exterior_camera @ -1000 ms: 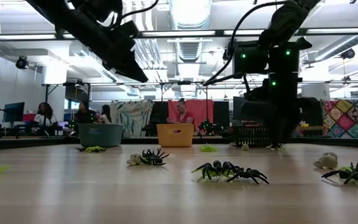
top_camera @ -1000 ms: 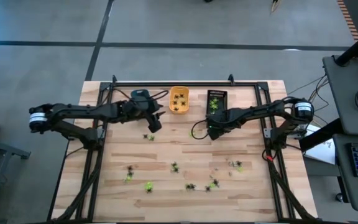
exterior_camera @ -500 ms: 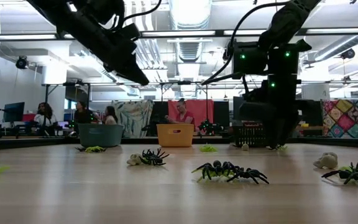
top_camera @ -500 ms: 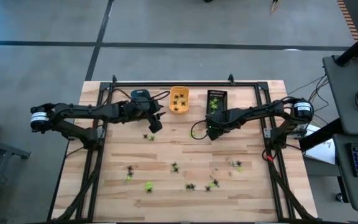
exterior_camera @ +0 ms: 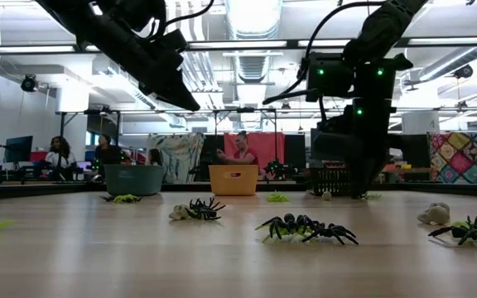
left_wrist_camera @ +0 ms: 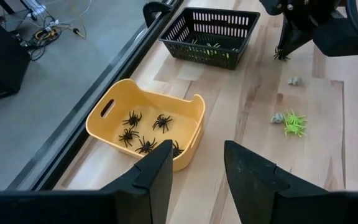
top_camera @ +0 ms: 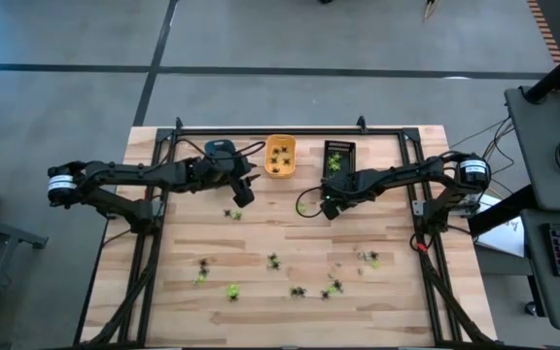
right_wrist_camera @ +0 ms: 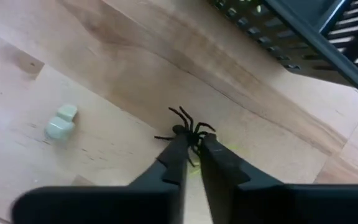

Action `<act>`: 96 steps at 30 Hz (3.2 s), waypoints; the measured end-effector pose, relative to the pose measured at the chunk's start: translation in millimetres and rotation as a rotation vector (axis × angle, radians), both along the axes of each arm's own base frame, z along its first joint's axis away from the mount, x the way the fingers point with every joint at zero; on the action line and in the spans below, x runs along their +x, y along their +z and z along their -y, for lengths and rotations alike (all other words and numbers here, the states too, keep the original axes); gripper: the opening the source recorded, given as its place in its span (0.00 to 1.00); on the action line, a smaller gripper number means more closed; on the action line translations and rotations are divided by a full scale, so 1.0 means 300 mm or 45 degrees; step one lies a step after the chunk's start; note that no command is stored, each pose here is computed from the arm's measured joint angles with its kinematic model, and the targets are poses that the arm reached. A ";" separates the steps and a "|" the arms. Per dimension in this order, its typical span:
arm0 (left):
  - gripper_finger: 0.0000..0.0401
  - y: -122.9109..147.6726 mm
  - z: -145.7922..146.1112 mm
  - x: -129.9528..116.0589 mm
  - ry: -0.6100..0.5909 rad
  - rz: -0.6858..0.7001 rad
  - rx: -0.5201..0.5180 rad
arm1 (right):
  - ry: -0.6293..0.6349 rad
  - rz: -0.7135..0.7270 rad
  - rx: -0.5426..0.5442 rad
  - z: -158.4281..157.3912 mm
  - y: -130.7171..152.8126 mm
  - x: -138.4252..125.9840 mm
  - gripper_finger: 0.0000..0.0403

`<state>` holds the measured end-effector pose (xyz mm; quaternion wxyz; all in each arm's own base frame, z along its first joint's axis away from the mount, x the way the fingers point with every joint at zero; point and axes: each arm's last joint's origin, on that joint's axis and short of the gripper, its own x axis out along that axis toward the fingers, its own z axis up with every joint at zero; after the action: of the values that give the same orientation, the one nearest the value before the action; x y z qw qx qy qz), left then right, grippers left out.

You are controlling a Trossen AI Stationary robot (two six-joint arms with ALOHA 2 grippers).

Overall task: Sort Halloween decoration
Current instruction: Put the black spider toy into the orange bin

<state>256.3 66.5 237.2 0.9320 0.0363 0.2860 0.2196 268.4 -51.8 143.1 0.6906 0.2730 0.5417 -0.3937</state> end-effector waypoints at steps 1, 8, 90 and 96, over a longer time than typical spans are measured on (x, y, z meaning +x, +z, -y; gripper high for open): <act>0.32 0.000 0.000 0.000 0.000 0.000 0.000 | 0.010 -0.003 -0.001 0.000 0.000 0.000 0.04; 0.32 0.001 0.000 0.000 0.000 0.003 0.001 | 0.086 -0.001 0.015 -0.003 0.009 -0.001 0.02; 0.00 -0.333 0.255 0.505 -0.508 0.178 0.032 | 0.322 0.536 0.309 -0.177 0.022 -0.149 0.02; 0.00 -0.391 0.259 0.573 -0.530 0.161 0.019 | 0.327 0.535 0.307 -0.177 0.023 -0.149 0.02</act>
<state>428.3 -11.3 119.9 0.9730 0.0875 0.2118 0.0262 223.6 1.3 149.8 0.7947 0.3578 0.4598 -0.1703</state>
